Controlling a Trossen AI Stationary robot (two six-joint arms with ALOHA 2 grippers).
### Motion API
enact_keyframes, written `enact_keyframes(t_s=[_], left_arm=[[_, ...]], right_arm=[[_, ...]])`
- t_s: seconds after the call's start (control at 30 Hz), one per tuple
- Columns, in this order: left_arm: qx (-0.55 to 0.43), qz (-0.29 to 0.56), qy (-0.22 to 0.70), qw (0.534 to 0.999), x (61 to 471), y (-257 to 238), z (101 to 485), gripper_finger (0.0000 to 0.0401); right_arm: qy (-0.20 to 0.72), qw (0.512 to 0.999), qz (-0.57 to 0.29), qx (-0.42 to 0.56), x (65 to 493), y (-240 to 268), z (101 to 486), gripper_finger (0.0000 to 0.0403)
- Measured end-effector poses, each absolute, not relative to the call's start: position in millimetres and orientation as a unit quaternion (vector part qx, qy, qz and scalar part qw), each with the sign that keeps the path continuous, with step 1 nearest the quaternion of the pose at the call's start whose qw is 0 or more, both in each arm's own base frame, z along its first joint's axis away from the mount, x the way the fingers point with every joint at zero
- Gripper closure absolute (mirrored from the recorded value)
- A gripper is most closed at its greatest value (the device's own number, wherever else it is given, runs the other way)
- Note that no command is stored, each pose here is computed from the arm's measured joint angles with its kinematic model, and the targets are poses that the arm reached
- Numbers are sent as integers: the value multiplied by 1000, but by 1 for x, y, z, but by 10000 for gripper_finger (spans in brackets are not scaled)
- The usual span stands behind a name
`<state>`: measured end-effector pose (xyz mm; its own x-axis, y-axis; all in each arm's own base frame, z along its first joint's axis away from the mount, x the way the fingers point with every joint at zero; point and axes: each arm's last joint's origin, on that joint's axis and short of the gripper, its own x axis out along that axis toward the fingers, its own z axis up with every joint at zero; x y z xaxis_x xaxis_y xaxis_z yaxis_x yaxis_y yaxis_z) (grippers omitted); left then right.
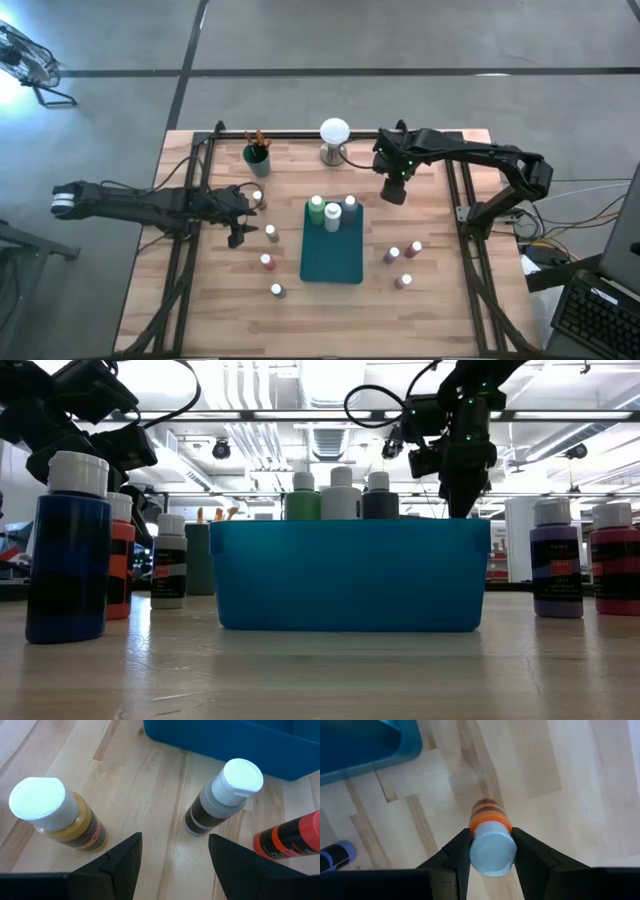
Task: Pick & Place Paint Supplies
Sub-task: Put the orange paint bottle into the blue bin
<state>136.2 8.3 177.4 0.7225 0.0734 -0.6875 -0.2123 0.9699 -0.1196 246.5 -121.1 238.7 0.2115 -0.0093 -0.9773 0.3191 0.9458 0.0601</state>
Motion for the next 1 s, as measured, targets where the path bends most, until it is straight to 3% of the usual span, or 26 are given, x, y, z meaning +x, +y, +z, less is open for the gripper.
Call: enact_keyframes(t_s=[0.53,1.0], left_arm=[[-95,77,364,923,136,8,177,167],[-95,77,364,923,136,8,177,167]], right_arm=[[634,759,-87,120,253,-97,240,289],[614,777,-82,117,265,-79,274,289]])
